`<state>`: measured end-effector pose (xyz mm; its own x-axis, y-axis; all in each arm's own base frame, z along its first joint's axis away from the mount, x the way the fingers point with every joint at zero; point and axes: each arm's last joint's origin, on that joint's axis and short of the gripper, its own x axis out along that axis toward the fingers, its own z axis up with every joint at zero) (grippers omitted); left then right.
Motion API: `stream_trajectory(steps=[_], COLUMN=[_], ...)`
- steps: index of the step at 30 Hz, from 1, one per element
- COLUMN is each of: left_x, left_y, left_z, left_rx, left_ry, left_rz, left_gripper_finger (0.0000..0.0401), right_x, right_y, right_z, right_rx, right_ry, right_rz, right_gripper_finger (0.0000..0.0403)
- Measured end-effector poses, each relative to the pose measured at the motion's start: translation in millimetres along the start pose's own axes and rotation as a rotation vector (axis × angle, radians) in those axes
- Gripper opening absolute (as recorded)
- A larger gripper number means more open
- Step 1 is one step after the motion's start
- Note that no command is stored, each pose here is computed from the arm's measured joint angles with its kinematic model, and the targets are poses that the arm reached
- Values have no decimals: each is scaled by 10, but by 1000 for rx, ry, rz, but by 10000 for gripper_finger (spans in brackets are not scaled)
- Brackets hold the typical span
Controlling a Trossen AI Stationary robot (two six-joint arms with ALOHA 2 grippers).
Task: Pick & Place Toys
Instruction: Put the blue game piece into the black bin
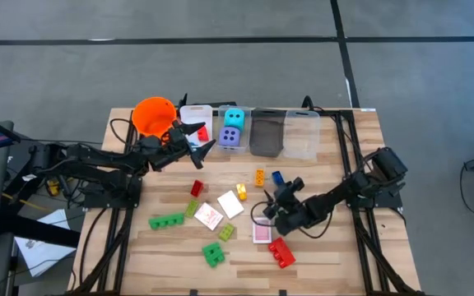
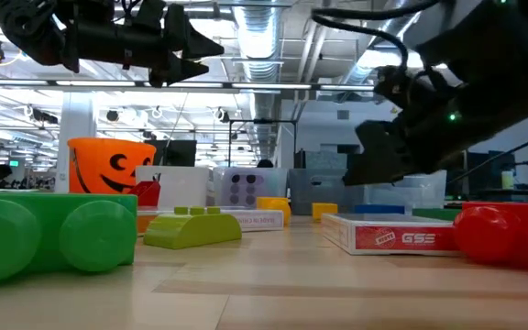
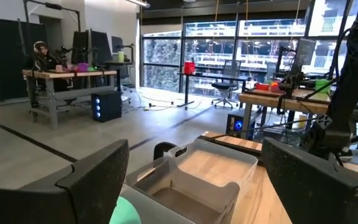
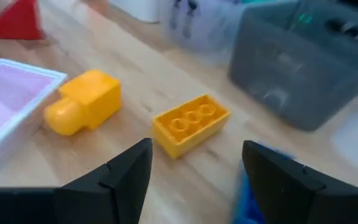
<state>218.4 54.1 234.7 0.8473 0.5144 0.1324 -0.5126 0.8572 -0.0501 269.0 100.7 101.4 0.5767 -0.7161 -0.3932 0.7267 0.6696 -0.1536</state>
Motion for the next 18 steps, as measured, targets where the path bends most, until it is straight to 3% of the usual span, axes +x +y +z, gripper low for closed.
stream_trajectory(steps=[5,13,18], left_x=[0,0,0], left_y=[0,1,1], left_z=[-20,-19,-19], left_rx=[6,5,5], left_ry=[20,19,19], left_rz=[0,0,0], left_gripper_finger=[358,358,358], right_x=[-79,-6,-17], right_y=[-6,-295,-308], right_z=[-8,-134,-150], right_rx=[-12,105,145], right_ry=[-45,107,128], right_rz=[-36,-174,-179], right_gripper_finger=[244,244,244])
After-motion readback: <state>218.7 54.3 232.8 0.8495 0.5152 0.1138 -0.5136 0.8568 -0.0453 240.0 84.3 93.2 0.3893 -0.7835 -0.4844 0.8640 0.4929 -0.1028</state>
